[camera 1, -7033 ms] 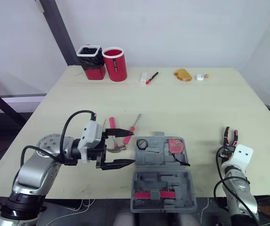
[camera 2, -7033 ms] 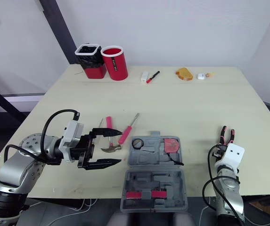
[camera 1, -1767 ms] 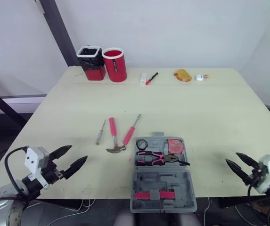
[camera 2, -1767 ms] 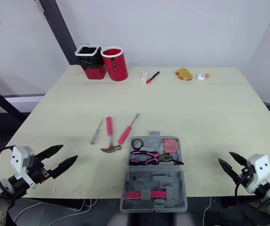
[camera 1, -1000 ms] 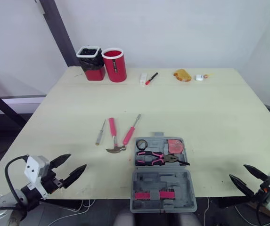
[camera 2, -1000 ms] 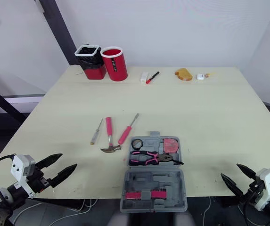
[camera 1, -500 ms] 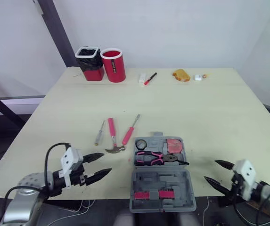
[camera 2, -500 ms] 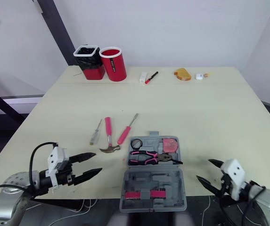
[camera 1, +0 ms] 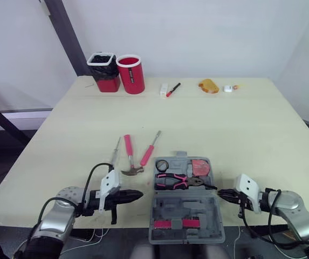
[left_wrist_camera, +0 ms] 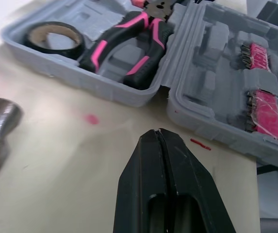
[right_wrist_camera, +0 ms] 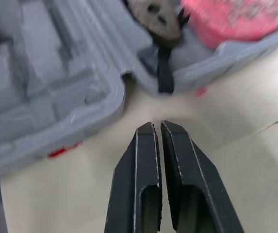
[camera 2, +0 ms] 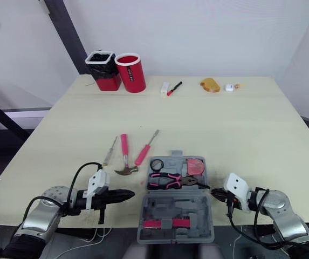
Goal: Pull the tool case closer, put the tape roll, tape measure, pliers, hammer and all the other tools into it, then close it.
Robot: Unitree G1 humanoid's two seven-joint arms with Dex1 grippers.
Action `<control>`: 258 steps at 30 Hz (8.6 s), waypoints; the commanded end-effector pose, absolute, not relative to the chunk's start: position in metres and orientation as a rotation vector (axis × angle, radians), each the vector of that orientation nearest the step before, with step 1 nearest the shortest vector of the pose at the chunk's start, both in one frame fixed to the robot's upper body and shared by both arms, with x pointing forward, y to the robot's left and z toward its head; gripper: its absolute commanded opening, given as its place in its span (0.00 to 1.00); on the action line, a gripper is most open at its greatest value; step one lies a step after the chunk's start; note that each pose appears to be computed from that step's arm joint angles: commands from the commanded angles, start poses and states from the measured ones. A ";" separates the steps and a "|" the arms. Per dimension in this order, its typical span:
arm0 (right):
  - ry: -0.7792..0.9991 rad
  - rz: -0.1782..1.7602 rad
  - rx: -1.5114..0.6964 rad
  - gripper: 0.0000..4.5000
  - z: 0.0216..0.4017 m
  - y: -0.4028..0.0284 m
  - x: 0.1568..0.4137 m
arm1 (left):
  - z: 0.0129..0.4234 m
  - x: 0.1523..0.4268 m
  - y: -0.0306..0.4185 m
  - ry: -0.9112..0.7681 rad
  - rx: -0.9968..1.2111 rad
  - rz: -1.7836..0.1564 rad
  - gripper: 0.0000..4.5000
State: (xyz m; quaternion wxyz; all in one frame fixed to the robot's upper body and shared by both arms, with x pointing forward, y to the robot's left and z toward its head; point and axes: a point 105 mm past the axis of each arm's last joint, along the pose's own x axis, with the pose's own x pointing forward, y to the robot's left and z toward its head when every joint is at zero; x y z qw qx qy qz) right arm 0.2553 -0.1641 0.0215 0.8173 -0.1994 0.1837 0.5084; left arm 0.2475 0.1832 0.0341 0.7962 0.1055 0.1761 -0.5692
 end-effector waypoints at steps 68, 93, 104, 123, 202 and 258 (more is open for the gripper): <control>0.223 0.997 -0.446 0.02 0.038 -0.142 0.307 | 0.042 0.311 0.146 0.301 0.288 -1.202 0.00; 0.194 0.957 -0.452 0.02 0.039 -0.140 0.317 | 0.042 0.327 0.145 0.274 0.280 -1.122 0.00; 0.184 0.960 -0.443 0.02 0.040 -0.136 0.318 | 0.040 0.330 0.145 0.271 0.291 -1.108 0.00; 0.189 0.974 -0.440 0.02 0.038 -0.133 0.318 | 0.033 0.309 0.144 0.339 0.258 -1.203 0.00; 0.210 0.966 -0.445 0.02 0.027 -0.131 0.314 | 0.032 0.329 0.152 0.323 0.306 -1.132 0.00; 0.089 0.638 -0.240 0.02 0.060 -0.223 0.273 | 0.085 0.287 0.228 0.072 0.118 -0.783 0.00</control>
